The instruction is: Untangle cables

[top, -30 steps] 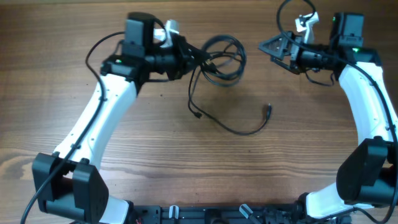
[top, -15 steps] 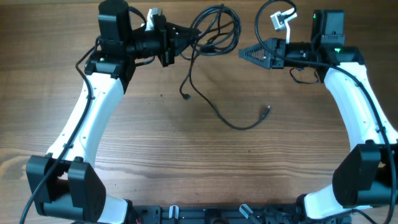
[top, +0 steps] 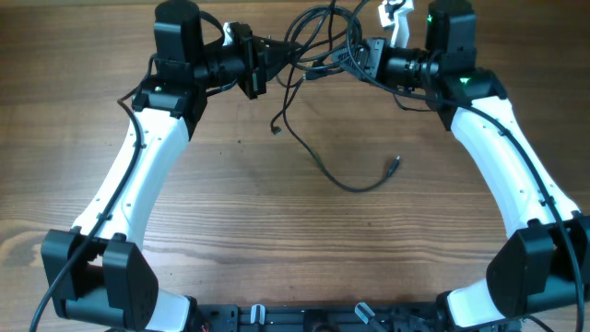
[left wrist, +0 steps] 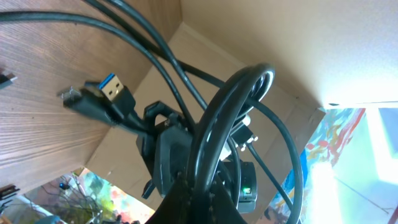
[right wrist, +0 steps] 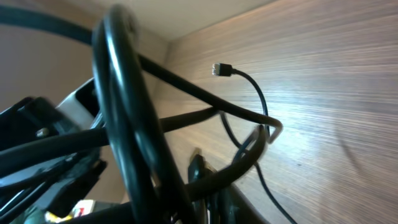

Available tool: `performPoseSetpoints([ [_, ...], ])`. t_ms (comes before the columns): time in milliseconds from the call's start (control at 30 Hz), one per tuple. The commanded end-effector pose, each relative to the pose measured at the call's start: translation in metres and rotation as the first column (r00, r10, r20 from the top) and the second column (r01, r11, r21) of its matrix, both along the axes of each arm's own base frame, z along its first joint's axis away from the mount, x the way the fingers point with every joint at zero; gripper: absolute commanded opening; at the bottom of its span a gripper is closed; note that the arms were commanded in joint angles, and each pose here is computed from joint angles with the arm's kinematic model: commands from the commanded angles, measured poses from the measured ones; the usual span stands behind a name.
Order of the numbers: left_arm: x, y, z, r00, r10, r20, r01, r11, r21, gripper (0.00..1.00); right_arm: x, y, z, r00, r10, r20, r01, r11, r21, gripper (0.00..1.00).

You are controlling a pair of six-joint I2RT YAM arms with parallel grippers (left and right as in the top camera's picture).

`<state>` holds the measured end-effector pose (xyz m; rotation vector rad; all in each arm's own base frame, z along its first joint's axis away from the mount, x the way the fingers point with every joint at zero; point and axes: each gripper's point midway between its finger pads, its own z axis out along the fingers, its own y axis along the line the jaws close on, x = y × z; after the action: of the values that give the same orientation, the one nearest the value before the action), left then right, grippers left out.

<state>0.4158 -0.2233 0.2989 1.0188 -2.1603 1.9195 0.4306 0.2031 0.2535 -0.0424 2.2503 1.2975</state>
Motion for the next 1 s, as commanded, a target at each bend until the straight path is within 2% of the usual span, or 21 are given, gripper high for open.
performPoseSetpoints([
  [0, -0.006, 0.001, 0.017, 0.983, -0.042, 0.178, 0.034, 0.998, 0.046, 0.04, 0.01, -0.032, 0.001, 0.993, -0.117, -0.026, 0.117, 0.993, -0.033, 0.04],
  [167, -0.002, 0.032, -0.009, 0.911, -0.126, 0.393, 0.027, 0.968, 0.249, 0.04, 0.003, -0.101, -0.031, 0.982, -0.172, -0.073, 0.159, 0.975, -0.156, 0.04],
  [233, 0.001, 0.052, -0.019, 0.851, -0.187, 0.492, 0.007, 0.938, 0.345, 0.04, -0.004, -0.117, -0.037, 0.995, -0.099, 0.001, 0.097, 0.969, -0.225, 0.04],
  [300, -0.002, 0.067, -0.03, 0.824, -0.232, 0.518, 0.002, 0.913, 0.407, 0.04, -0.005, -0.132, -0.046, 0.996, -0.073, 0.051, 0.086, 0.944, -0.319, 0.04],
  [367, -0.014, 0.082, -0.049, 0.81, -0.304, 0.502, 0.032, 0.877, 0.479, 0.04, 0.006, -0.159, -0.057, 0.986, -0.138, 0.097, 0.167, 0.873, -0.459, 0.04],
  [433, -0.029, 0.083, -0.063, 0.793, -0.375, 0.481, 0.084, 0.848, 0.523, 0.04, 0.023, -0.174, -0.051, 0.966, -0.186, 0.18, 0.253, 0.825, -0.505, 0.04],
  [533, -0.048, 0.088, -0.085, 0.771, -0.472, 0.428, 0.136, 0.778, 0.613, 0.04, 0.055, -0.179, -0.016, 0.908, -0.255, 0.331, 0.383, 0.826, -0.415, 0.04],
  [600, -0.044, 0.102, -0.1, 0.805, -0.472, 0.36, 0.109, 0.714, 0.692, 0.04, 0.063, -0.177, 0.007, 0.882, -0.295, 0.368, 0.424, 0.839, -0.342, 0.04],
  [667, -0.033, 0.114, -0.091, 0.807, -0.464, 0.365, 0.045, 0.665, 0.746, 0.04, 0.06, -0.17, 0.034, 0.873, -0.281, 0.399, 0.412, 0.862, -0.296, 0.04],
  [767, -0.014, 0.118, -0.028, 0.741, -0.459, 0.49, -0.102, 0.644, 0.758, 0.04, 0.037, -0.145, 0.09, 0.869, -0.215, 0.446, 0.323, 0.929, -0.18, 0.04],
  [867, -0.018, 0.119, 0.047, 0.655, -0.434, 0.619, -0.245, 0.652, 0.717, 0.04, 0.004, -0.122, 0.122, 0.876, -0.134, 0.463, 0.201, 0.975, -0.099, 0.04],
  [900, -0.028, 0.121, 0.071, 0.619, -0.432, 0.655, -0.302, 0.639, 0.707, 0.1, -0.013, -0.115, 0.138, 0.88, -0.115, 0.46, 0.16, 0.985, -0.058, 0.04],
  [933, -0.035, 0.127, 0.082, 0.613, -0.427, 0.665, -0.344, 0.613, 0.711, 0.2, -0.025, -0.109, 0.149, 0.876, -0.091, 0.473, 0.122, 0.992, -0.036, 0.04],
  [967, -0.043, 0.133, 0.089, 0.616, -0.421, 0.666, -0.38, 0.583, 0.719, 0.33, -0.036, -0.103, 0.159, 0.885, -0.084, 0.459, 0.094, 0.996, 0.001, 0.04],
])
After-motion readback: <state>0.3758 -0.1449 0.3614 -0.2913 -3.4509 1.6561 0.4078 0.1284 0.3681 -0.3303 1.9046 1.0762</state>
